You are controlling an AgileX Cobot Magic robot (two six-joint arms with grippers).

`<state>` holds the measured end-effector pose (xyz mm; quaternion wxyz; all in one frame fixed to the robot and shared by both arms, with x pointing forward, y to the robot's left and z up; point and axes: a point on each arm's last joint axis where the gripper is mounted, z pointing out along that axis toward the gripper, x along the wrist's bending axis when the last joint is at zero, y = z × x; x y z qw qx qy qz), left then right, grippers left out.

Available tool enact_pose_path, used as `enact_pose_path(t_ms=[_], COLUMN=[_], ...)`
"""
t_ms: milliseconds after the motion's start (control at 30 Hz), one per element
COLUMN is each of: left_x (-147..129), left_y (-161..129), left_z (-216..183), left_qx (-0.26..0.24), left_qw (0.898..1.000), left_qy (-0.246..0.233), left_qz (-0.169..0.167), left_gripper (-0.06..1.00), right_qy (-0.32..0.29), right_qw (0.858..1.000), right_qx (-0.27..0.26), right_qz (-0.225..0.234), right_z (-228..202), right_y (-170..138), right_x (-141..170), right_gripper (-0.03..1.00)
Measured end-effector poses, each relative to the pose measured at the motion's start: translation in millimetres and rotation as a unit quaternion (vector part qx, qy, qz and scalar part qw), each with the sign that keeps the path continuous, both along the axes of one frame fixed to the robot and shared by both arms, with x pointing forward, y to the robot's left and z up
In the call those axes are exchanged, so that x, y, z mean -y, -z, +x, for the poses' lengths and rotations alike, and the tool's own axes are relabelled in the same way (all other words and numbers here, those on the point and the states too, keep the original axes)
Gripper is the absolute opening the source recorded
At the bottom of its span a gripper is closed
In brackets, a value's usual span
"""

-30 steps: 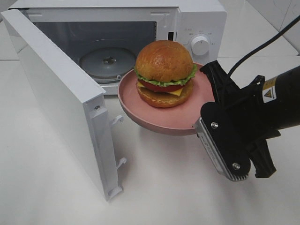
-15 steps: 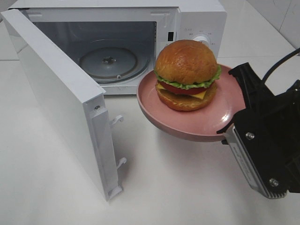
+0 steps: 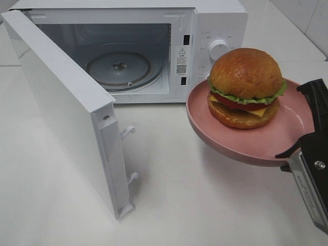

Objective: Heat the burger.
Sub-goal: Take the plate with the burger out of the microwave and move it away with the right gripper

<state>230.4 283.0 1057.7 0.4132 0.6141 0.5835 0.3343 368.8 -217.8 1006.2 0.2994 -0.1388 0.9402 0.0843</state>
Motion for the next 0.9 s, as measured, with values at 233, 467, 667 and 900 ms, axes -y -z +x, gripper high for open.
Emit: enact_pose_path(t_ms=[233,467,667,900], left_x=[0.0,0.0,0.0,0.0], left_y=[0.0,0.0,0.0,0.0], left_z=[0.0,0.0,0.0,0.0], left_qx=[0.000,0.000,0.000,0.000], left_qw=[1.000,1.000,1.000,1.000], left_qy=[0.000,0.000,0.000,0.000], left_qz=[0.000,0.000,0.000,0.000], left_gripper=[0.99,0.99,0.99,0.99], right_qy=[0.049,0.150,0.230,0.325], right_qw=[0.999,0.989,0.973,0.945], right_qx=[0.000,-0.013,-0.014,-0.003], right_qz=[-0.010,-0.009,0.006,0.032], right_z=[-5.6,-8.6,-8.0,-6.5], right_y=[-2.9,-3.3,-3.4,-4.8], right_x=[11.8,24.4,30.9,38.2], right_gripper=[0.09,0.09,0.09,0.09])
